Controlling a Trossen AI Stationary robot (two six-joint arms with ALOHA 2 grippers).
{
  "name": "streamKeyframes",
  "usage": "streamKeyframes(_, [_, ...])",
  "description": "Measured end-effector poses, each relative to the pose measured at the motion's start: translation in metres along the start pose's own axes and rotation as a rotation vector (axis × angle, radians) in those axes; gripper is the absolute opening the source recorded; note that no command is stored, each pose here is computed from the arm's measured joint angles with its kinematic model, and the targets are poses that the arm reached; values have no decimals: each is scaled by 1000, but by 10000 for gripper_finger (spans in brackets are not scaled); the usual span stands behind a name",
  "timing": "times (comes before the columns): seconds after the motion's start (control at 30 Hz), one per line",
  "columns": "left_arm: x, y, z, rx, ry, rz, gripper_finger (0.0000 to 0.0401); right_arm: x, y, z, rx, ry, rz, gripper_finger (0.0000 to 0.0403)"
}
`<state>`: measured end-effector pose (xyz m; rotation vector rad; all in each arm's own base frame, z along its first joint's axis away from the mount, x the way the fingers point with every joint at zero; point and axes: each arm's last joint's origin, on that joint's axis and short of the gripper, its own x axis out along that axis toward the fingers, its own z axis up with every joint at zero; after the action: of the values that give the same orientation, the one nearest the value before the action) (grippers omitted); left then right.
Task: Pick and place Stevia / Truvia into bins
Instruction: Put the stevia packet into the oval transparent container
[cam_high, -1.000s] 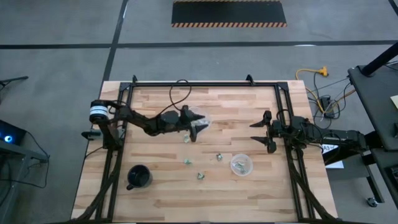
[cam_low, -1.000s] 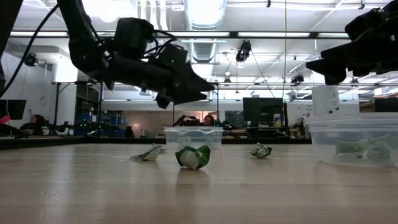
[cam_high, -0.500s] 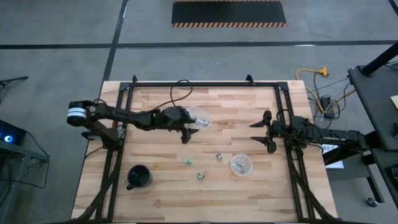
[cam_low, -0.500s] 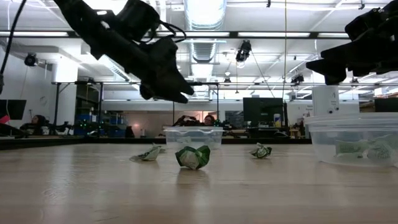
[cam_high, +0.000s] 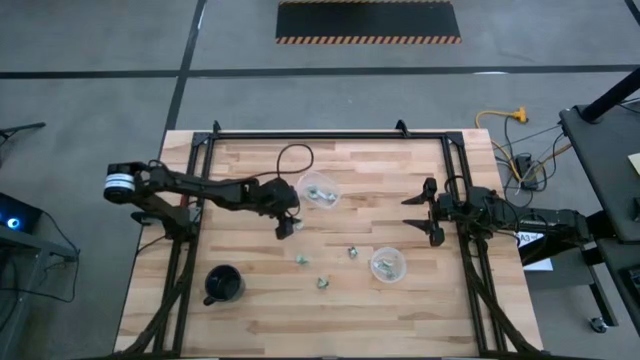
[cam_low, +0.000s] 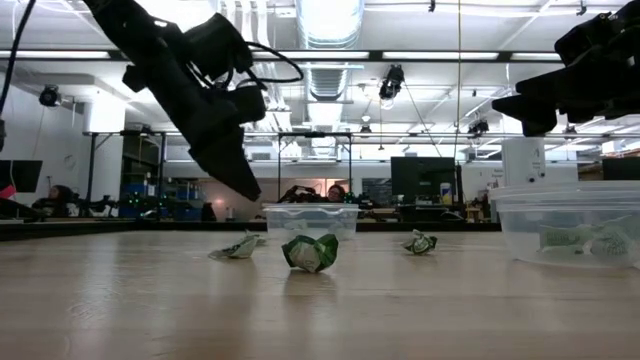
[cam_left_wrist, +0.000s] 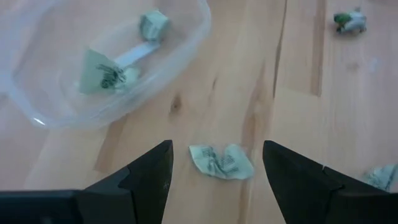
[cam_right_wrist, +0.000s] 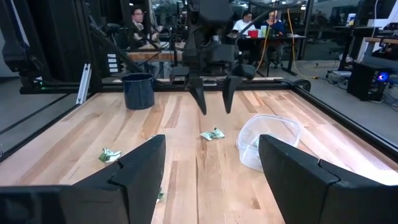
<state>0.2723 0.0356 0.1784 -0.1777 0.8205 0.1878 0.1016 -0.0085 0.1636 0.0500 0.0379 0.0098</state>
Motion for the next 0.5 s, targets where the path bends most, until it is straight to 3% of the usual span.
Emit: streamKeyframes(0.5, [14, -1, -10, 20, 73, -64, 231, 0, 0, 0, 0, 0, 0, 249])
